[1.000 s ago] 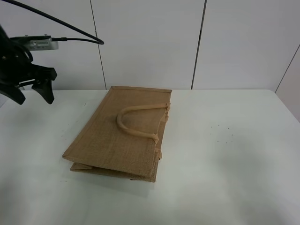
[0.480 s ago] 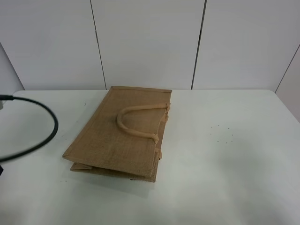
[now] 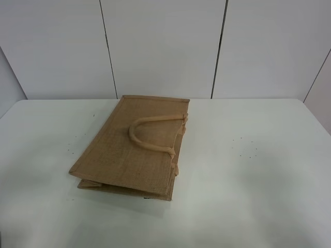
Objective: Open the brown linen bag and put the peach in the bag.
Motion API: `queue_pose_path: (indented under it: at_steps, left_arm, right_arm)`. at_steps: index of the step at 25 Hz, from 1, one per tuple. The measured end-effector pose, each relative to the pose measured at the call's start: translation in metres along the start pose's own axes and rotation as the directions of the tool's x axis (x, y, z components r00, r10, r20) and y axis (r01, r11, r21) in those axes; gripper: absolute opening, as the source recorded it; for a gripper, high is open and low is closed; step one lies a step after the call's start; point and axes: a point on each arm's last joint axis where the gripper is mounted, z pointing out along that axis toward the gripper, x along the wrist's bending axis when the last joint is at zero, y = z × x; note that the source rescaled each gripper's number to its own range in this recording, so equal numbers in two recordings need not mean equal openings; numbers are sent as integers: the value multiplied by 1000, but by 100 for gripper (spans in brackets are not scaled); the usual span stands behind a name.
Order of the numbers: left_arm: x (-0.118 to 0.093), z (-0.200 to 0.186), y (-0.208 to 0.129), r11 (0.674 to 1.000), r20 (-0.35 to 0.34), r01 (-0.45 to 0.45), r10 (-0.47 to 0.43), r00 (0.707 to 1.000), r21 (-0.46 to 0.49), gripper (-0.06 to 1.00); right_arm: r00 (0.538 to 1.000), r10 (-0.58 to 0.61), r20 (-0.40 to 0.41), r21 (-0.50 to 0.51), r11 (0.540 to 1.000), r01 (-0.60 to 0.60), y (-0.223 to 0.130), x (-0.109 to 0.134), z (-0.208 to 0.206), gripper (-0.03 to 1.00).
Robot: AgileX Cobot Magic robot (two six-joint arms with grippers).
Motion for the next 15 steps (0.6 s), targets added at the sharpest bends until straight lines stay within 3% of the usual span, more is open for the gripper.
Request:
queue_pose_path:
  at_steps: [8, 15]
  left_arm:
    - [0, -23, -24, 975, 6, 2, 0, 1000, -223, 100]
    - [0, -26, -27, 969, 7, 2, 0, 1000, -247, 100]
  right_arm:
    - [1000, 0, 0, 0, 1000, 0, 0, 0, 0, 100]
    - [1000, 0, 0, -2, 1000, 0, 0, 0, 0, 100]
